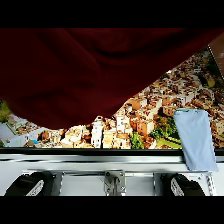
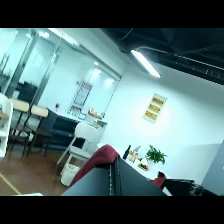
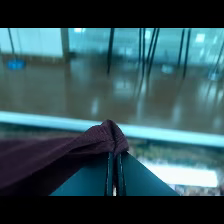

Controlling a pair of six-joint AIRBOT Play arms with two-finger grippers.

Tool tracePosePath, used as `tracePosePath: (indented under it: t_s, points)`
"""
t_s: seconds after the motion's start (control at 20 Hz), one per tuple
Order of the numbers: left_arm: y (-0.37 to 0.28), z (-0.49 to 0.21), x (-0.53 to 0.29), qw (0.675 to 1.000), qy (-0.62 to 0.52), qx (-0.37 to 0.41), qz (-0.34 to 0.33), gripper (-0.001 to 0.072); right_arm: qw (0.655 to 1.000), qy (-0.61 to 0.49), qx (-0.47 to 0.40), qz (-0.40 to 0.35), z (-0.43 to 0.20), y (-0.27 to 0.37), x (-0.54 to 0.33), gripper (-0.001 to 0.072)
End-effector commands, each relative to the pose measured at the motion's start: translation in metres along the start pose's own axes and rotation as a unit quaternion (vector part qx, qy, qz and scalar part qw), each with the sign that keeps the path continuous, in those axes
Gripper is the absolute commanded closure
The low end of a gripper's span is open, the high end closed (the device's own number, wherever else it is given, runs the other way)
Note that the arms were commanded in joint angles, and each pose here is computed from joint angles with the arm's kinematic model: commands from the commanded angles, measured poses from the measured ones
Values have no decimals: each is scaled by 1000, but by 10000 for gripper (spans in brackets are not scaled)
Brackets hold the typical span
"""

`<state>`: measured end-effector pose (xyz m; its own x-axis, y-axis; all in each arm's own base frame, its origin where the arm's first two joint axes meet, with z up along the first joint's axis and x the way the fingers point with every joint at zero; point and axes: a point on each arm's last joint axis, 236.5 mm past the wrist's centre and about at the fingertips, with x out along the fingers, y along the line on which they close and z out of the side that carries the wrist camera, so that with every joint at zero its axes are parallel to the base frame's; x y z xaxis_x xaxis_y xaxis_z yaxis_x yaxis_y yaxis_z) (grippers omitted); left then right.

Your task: Fold the shirts.

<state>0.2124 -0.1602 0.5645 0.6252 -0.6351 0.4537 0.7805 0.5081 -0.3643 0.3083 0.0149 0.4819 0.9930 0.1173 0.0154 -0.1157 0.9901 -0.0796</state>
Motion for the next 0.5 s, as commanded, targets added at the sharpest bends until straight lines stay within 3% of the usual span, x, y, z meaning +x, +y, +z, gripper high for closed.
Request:
tracePosePath:
  t_s: [0.0, 0.15, 0.3, 0.45]
  points:
    - [-36, 5, -31, 998, 22, 54, 7, 673, 999, -43, -15, -23, 34, 7, -63, 651]
    - [1, -16, -78, 982, 87, 76, 151, 673, 999, 21, 6, -39, 4, 3, -77, 651]
    - [62, -26, -146, 928, 134, 90, 335, 673, 991, 126, 20, -40, -46, 1, -73, 651]
    - [104, -66, -182, 877, 223, 69, 419, 673, 972, 229, 46, -31, -97, -3, -47, 652]
